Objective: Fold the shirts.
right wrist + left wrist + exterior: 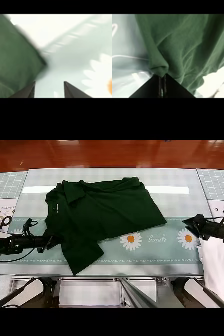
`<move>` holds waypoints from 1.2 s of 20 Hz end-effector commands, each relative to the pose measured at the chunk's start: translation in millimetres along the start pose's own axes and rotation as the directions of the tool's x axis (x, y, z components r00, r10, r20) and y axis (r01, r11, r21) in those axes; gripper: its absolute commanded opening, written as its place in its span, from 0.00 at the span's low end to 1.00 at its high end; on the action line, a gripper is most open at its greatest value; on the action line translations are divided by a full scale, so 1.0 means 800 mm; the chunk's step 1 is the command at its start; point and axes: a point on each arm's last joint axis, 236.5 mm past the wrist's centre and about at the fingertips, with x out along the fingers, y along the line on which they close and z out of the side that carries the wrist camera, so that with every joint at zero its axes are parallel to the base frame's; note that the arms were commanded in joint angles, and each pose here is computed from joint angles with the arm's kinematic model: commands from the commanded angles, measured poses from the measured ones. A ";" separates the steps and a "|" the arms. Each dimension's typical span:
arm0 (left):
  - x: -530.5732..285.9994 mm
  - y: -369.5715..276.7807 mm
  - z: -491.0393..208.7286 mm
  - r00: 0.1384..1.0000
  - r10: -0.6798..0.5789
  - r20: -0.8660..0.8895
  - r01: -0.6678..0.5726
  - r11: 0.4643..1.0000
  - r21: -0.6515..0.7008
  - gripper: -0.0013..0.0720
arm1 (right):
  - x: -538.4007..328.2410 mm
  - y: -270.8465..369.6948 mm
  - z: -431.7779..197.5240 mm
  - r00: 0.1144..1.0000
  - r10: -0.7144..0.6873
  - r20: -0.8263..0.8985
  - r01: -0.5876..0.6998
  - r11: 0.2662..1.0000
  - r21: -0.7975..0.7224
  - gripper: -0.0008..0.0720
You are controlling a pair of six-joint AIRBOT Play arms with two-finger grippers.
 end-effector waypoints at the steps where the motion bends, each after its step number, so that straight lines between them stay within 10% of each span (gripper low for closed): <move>1: -0.006 -0.016 0.000 1.000 -0.028 -0.005 0.028 0.999 0.022 0.05 | 0.019 -0.020 -0.014 0.993 0.054 -0.105 -0.043 0.994 0.105 0.57; 17: -0.012 -0.020 0.005 0.999 -0.025 0.029 0.024 0.999 0.027 0.05 | 0.160 0.067 -0.030 0.910 0.058 -0.410 -0.095 0.993 -0.070 0.56; 20: -0.013 -0.019 0.007 0.999 -0.022 0.036 0.021 0.999 0.027 0.05 | 0.167 0.092 -0.031 0.910 0.051 -0.410 -0.126 0.980 -0.157 0.04; 24: -0.019 -0.027 0.013 0.998 -0.031 0.046 0.029 0.999 0.045 0.05 | 0.152 0.118 -0.028 0.896 0.079 -0.438 -0.176 0.967 -0.186 0.04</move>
